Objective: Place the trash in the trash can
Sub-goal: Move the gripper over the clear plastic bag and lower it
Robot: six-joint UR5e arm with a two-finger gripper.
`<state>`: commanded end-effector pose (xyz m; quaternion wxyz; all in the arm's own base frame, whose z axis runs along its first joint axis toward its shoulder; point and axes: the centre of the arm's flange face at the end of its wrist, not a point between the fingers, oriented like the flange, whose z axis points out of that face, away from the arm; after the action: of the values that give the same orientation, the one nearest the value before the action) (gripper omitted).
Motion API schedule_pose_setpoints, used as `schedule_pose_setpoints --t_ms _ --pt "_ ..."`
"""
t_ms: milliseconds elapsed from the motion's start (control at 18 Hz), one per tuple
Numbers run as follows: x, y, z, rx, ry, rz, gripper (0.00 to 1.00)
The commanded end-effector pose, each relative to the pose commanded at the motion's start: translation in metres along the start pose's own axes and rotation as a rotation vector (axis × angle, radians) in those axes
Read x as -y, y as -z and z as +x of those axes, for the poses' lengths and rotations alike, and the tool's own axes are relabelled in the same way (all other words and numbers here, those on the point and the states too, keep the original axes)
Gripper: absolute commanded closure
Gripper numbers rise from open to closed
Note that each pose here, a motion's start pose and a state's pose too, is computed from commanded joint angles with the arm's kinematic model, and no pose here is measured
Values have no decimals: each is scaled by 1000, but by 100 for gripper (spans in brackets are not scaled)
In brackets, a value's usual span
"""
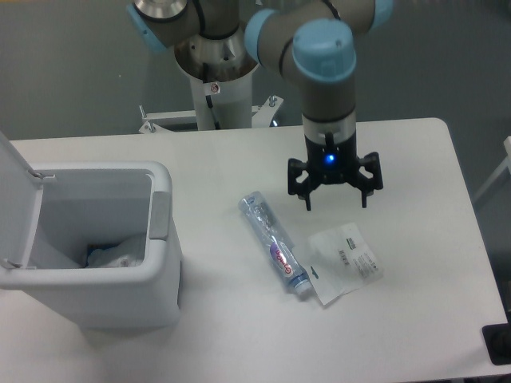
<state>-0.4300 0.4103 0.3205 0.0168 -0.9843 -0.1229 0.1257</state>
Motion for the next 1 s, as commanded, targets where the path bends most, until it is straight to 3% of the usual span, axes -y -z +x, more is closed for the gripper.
schedule_pose_setpoints --t_ms 222,389,611,1000 --pt "-6 -50 12 -73 -316 -59 0" --pt "-8 -74 19 -111 -461 -77 0" --pt "-6 -102 22 -112 -506 -74 0" --pt "-2 -121 25 -129 -485 -72 0"
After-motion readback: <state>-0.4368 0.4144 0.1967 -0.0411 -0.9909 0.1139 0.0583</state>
